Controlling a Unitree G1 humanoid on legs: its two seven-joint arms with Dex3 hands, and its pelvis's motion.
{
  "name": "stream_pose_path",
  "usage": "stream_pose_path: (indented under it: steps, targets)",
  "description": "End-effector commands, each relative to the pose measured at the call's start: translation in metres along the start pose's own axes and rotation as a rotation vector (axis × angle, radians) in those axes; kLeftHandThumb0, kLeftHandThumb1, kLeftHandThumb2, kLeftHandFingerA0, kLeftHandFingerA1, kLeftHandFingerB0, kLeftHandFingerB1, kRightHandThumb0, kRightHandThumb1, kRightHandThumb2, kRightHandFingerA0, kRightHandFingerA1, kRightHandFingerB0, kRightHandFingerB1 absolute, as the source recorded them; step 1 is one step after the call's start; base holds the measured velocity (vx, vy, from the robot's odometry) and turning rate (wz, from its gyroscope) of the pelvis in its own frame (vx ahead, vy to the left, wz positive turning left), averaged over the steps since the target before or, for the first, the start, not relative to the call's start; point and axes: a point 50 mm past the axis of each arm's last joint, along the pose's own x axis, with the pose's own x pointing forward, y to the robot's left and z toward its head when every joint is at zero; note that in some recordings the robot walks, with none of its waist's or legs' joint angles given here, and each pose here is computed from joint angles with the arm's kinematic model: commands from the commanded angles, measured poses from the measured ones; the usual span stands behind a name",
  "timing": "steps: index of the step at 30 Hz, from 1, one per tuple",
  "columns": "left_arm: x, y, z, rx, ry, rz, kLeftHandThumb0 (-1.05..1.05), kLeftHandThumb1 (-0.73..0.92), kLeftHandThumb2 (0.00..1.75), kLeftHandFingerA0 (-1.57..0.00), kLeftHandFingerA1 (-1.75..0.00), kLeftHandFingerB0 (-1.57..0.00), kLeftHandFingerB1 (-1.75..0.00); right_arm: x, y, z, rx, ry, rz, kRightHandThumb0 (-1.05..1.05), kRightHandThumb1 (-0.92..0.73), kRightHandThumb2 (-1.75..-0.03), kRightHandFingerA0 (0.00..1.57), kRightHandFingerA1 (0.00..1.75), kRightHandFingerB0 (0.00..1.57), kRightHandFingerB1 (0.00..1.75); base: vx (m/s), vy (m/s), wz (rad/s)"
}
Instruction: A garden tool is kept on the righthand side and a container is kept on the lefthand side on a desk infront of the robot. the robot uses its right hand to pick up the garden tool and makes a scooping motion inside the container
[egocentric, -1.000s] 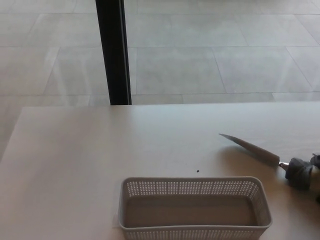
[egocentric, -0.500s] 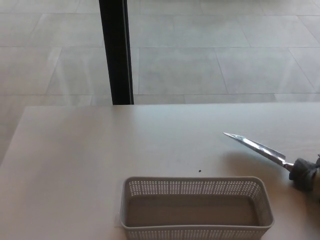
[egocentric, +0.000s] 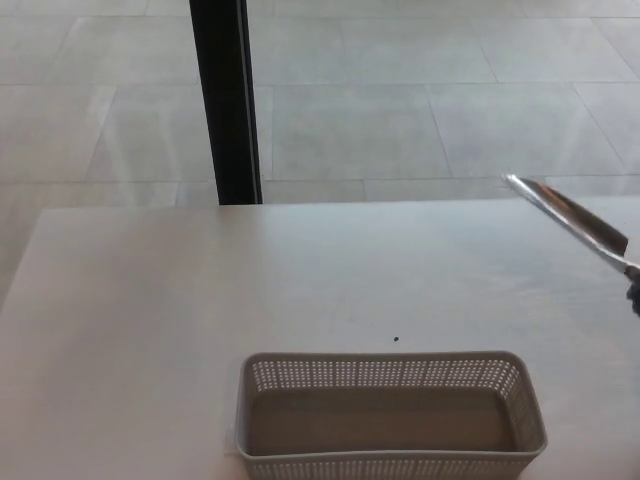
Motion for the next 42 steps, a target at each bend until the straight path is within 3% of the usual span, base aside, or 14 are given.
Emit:
stream_pose_path:
  steps: [1, 2, 3, 4, 5, 6, 7, 8, 9, 10, 13, 22, 31, 42]
  targets:
    - [-0.002, 0.01, -0.001, -0.002, 0.008, 0.018, -0.49, 0.69, 0.6, -0.6, -0.66, -0.53, -0.51, 0.01, -0.038, 0.002, 0.074, -0.105, -0.187, -0.19, -0.59, -0.88, 0.89, 1.75, 0.72, 1.49, 0.0, 0.0, 0.0]
    - [-0.002, 0.011, -0.002, -0.002, 0.01, 0.019, -0.49, 0.69, 0.6, -0.6, -0.66, -0.53, -0.51, 0.009, -0.037, 0.003, 0.076, -0.107, -0.184, -0.19, -0.59, -0.88, 0.89, 1.75, 0.72, 1.49, 0.0, 0.0, 0.0]
    - [-0.002, 0.011, -0.004, -0.028, 0.019, 0.024, -0.48, 0.68, 0.6, -0.58, -0.69, -0.52, -0.52, 0.01, -0.043, 0.004, 0.053, -0.145, -0.208, -0.25, -0.51, -1.03, 1.2, 1.37, 0.91, 1.2, 0.0, 0.0, 0.0]
    - [-0.002, 0.012, -0.004, 0.033, 0.017, 0.035, -0.51, 0.69, 0.61, -0.62, -0.66, -0.55, -0.51, 0.01, -0.05, 0.006, 0.037, -0.185, -0.236, -0.17, -0.59, -0.95, 0.9, 1.75, 0.73, 1.49, 0.0, 0.0, 0.0]
    - [-0.002, 0.012, -0.005, 0.04, 0.017, 0.036, -0.51, 0.69, 0.61, -0.62, -0.66, -0.55, -0.51, 0.01, -0.05, 0.006, 0.036, -0.19, -0.238, -0.17, -0.59, -0.95, 0.9, 1.75, 0.73, 1.49, 0.0, 0.0, 0.0]
    - [-0.003, 0.013, -0.004, 0.04, 0.011, 0.02, -0.49, 0.72, 0.62, -0.57, -0.67, -0.5, -0.52, 0.009, -0.053, 0.008, 0.029, -0.218, -0.256, -0.23, -0.51, -1.06, 1.22, 1.39, 0.9, 1.19, 0.0, 0.0, 0.0]
    - [-0.003, 0.013, -0.004, 0.042, 0.01, 0.021, -0.49, 0.72, 0.61, -0.58, -0.67, -0.52, -0.52, 0.009, -0.054, 0.009, 0.028, -0.23, -0.258, -0.17, -0.59, -0.97, 0.9, 1.75, 0.73, 1.46, 0.0, 0.0, 0.0]
    - [-0.003, 0.014, -0.003, 0.048, 0.009, 0.025, -0.49, 0.72, 0.61, -0.59, -0.66, -0.52, -0.52, 0.009, -0.057, 0.012, 0.024, -0.259, -0.261, -0.18, -0.56, -0.99, 0.91, 1.75, 0.73, 1.48, 0.0, 0.0, 0.0]
    - [-0.003, 0.014, -0.002, 0.032, 0.006, 0.026, -0.48, 0.71, 0.61, -0.62, -0.68, -0.53, -0.53, 0.007, -0.063, 0.016, -0.008, -0.338, -0.268, -0.25, -0.45, -1.07, 1.19, 1.36, 0.91, 1.19, 0.0, 0.0, 0.0]
    - [-0.003, 0.014, -0.002, 0.026, 0.005, 0.026, -0.48, 0.71, 0.61, -0.61, -0.67, -0.53, -0.53, 0.006, -0.065, 0.018, -0.024, -0.378, -0.273, -0.18, -0.45, -1.07, 0.92, 1.75, 0.72, 1.52, 0.0, 0.0, 0.0]
    - [-0.002, 0.015, 0.0, 0.031, 0.004, 0.027, -0.48, 0.71, 0.61, -0.6, -0.66, -0.52, -0.52, 0.003, -0.065, 0.021, -0.07, -0.442, -0.278, -0.2, -0.47, -1.08, 0.91, 1.75, 0.71, 1.52, 0.0, 0.0, 0.0]
    - [-0.003, 0.017, -0.004, 0.038, 0.024, 0.03, -0.49, 0.7, 0.61, -0.63, -0.65, -0.54, -0.51, -0.017, -0.069, 0.026, -0.316, -0.73, -0.262, -0.31, -0.58, -0.61, 0.87, 1.73, 0.7, 1.56, 0.0, 0.0, 0.0]
    - [-0.004, 0.018, -0.006, 0.01, 0.022, 0.032, -0.49, 0.69, 0.6, -0.57, -0.65, -0.51, -0.51, -0.02, -0.072, 0.022, -0.364, -0.819, -0.235, -0.21, -0.49, -0.82, 0.89, 1.71, 0.73, 1.55, 0.0, 0.0, 0.0]
    - [-0.004, 0.02, -0.003, 0.015, 0.015, 0.032, -0.51, 0.68, 0.6, -0.63, -0.67, -0.54, -0.52, -0.019, -0.084, 0.02, -0.451, -0.898, -0.281, -0.24, -0.51, -0.87, 0.89, 1.68, 0.75, 1.46, 0.0, 0.0, 0.0]
